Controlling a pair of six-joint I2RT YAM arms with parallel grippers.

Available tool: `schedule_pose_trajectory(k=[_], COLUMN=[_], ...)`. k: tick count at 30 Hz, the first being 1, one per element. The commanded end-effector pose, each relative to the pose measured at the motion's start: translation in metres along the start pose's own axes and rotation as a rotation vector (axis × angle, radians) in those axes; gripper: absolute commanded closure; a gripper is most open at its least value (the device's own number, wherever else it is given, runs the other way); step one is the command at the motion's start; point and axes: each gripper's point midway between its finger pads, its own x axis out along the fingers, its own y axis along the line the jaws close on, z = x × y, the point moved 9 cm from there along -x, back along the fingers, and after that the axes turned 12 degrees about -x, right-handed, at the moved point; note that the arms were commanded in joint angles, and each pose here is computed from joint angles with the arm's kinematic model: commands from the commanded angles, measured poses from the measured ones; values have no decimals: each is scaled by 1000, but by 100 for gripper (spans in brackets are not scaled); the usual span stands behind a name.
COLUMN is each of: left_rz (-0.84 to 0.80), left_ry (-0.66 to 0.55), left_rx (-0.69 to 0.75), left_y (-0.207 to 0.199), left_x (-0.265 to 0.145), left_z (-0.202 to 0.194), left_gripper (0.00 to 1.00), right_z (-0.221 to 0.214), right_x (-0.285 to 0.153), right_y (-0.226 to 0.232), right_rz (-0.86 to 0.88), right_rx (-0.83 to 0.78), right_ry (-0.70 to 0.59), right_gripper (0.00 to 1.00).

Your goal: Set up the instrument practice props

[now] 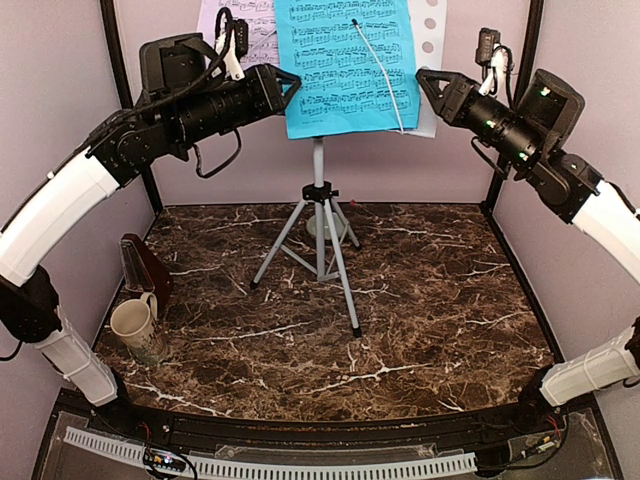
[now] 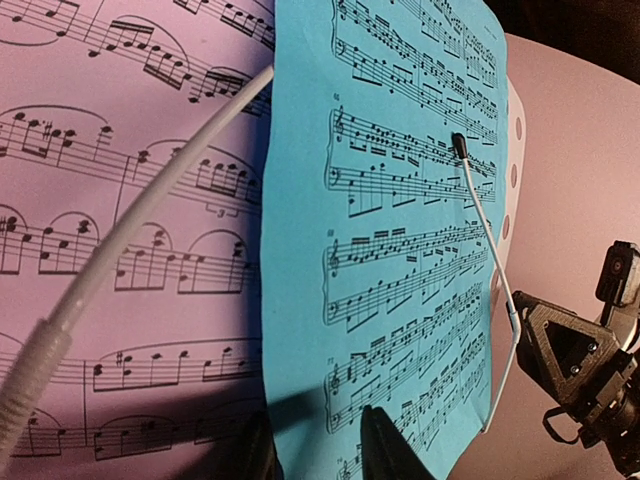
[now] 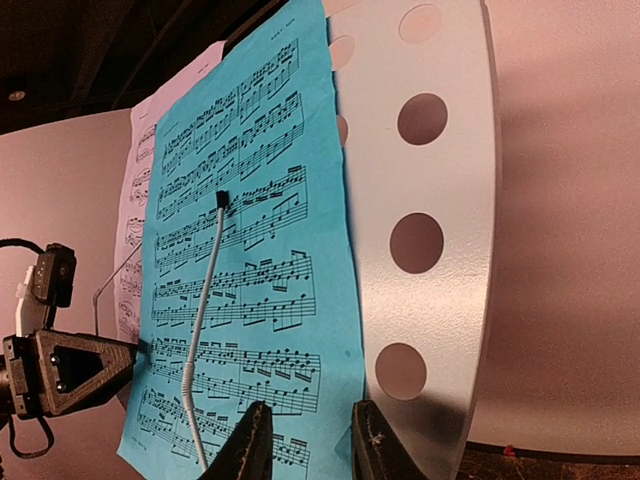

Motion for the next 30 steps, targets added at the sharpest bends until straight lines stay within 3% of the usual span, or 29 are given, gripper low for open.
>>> schedule_pose_trajectory(k=[1, 11, 19, 30], left_rz=[-32, -22, -33, -67], left_ry=[-16, -54, -68, -54], left_rx=[-13, 24, 74, 143], left_y=[-8, -9, -10, -12], left_x=[-6, -9, -10, -8], left_z=[10, 16, 18, 15], left_gripper=[72, 99, 100, 100], right_z=[15, 17, 19, 23], right_x=[-8, -5, 6, 24], right_y=[1, 6, 11, 26], right_rz=[16, 74, 130, 106], right_rx=[-8, -7, -1, -35], right_ry=[-72, -81, -76, 2], right_gripper=[71, 70, 63, 63])
